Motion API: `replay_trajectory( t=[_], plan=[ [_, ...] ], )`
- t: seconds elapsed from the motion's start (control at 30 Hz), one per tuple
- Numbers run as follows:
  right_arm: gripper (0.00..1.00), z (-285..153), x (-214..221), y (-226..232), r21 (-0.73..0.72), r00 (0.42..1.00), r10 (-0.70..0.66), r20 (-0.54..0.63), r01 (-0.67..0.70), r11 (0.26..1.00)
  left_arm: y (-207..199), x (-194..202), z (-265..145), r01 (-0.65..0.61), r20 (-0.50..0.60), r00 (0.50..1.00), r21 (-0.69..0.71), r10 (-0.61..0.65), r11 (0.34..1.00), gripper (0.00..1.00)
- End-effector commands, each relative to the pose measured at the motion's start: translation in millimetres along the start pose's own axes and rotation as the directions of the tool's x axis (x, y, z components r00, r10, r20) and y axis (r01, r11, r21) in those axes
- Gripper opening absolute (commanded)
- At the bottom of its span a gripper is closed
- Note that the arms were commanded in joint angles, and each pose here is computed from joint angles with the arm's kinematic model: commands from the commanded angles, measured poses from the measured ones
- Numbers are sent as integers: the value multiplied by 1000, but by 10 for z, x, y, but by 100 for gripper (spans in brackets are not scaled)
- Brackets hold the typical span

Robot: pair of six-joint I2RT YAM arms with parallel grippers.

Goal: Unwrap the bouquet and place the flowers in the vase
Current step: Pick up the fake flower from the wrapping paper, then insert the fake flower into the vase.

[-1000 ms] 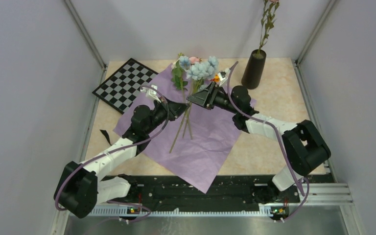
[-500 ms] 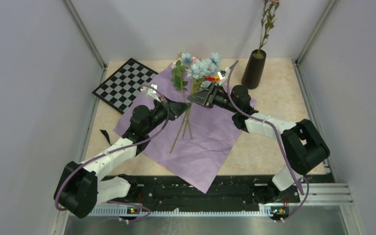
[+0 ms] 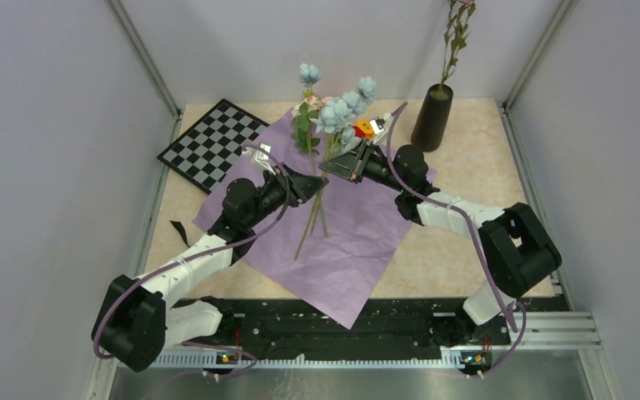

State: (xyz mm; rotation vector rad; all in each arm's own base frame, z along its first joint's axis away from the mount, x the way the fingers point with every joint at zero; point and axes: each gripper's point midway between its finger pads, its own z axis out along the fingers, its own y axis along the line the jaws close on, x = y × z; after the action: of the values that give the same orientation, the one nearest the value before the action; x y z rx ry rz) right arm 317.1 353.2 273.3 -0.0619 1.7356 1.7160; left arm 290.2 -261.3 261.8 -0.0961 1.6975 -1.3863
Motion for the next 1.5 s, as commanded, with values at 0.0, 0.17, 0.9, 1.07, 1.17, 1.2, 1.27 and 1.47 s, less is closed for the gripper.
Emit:
replay_trajectory(
  t=[0.0,0.17,0.9,1.07,1.17,1.2,1.27,1.47],
  plan=[
    [0,-5,-181,405,-87,989,-133,63,138,987,-172,-117,-40,-78,7,997,16,78,997,53],
    [0,-124,-237,350,36,961,-269,58,267,963,-148,-263,-173,-184,28,982,-65,186,981,89],
    [0,-2159,-2949,280,737,609,-747,268,369,566,1076,-1725,-1563,-251,65,911,-696,408,673,99],
    [0,-2277,-3529,558,792,476,-827,300,359,494,1099,-1758,-1660,-316,-3,888,-730,460,606,99],
    [0,-2286,-3811,681,813,418,-855,308,351,465,1123,-1789,-1743,-344,-44,874,-759,484,553,99],
    [0,-2284,-3891,708,818,402,-862,310,349,457,1133,-1796,-1770,-347,-50,871,-768,489,539,99],
    [0,-2299,-4031,747,832,371,-873,317,334,444,1160,-1794,-1798,-349,-58,868,-778,493,523,99],
    [0,-2349,-4348,777,860,301,-895,328,296,415,1193,-1754,-1820,-353,-68,868,-781,491,516,99]
  ],
)
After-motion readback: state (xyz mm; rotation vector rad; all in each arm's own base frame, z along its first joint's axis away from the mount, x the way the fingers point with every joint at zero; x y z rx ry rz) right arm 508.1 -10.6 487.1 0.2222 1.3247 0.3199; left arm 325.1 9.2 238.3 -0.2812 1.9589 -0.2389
